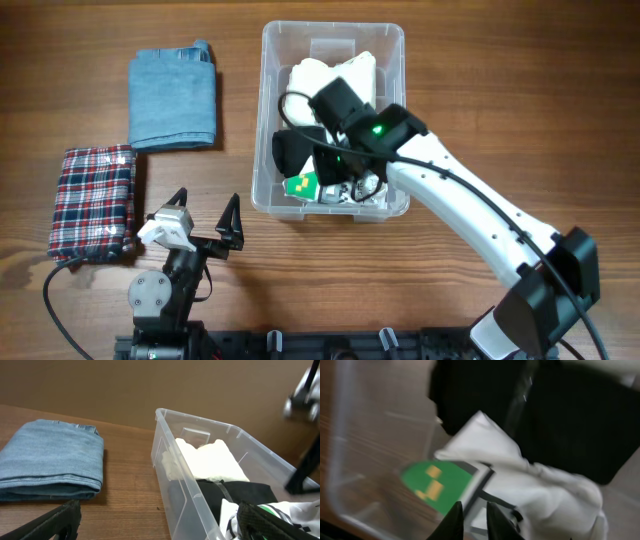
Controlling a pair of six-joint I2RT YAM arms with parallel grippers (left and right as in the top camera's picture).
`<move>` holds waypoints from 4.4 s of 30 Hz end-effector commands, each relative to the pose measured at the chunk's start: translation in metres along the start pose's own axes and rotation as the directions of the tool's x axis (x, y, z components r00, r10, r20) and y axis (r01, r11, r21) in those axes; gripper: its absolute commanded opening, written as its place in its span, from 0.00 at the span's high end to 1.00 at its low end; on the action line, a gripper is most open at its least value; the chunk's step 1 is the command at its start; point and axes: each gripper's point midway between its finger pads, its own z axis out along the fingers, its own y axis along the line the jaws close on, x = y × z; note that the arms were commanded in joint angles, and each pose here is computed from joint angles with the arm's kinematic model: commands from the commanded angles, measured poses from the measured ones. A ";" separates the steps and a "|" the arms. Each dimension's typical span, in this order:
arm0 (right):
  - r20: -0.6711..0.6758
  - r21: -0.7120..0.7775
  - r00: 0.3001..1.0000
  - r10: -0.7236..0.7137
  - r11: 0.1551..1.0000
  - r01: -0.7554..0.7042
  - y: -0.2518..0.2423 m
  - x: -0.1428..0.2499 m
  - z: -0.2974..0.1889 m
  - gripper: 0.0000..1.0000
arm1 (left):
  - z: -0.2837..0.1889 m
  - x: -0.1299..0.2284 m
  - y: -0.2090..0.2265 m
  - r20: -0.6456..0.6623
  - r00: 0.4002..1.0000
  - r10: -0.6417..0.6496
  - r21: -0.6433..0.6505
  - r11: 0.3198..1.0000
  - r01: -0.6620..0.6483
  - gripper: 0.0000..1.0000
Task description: Pack container
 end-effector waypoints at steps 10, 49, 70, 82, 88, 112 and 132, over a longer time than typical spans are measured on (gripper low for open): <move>-0.105 -0.035 0.994 -0.041 0.999 0.038 0.009 0.017 0.017 0.82 | 0.001 0.003 0.003 -0.009 1.000 0.013 -0.010 1.000 -0.013 0.00; -0.219 0.227 0.975 -0.036 0.970 0.087 -0.015 0.028 0.006 0.74 | 0.001 0.003 0.003 -0.009 1.000 0.013 -0.010 1.000 -0.013 0.00; -0.377 0.311 0.922 0.088 0.950 0.037 -0.073 0.077 0.050 0.69 | 0.001 0.003 0.003 -0.009 1.000 0.013 -0.010 1.000 -0.013 0.00; -0.301 0.240 0.952 0.052 0.970 0.023 -0.060 0.053 0.054 0.73 | 0.001 0.003 0.003 -0.009 1.000 0.013 -0.010 1.000 -0.013 0.00; -0.151 0.172 0.988 0.025 0.985 0.001 -0.039 0.014 0.017 0.69 | 0.001 0.003 0.003 -0.009 1.000 0.013 -0.010 1.000 -0.013 0.00; 0.397 0.334 0.795 0.459 0.734 -0.591 -0.243 -0.020 -0.167 0.00 | 0.001 0.004 0.003 -0.009 1.000 0.013 -0.010 1.000 -0.013 0.00; 0.375 0.399 0.654 0.657 0.522 -0.754 -0.348 0.014 -0.139 0.00 | 0.001 0.004 0.003 -0.009 1.000 0.012 -0.010 1.000 -0.013 0.00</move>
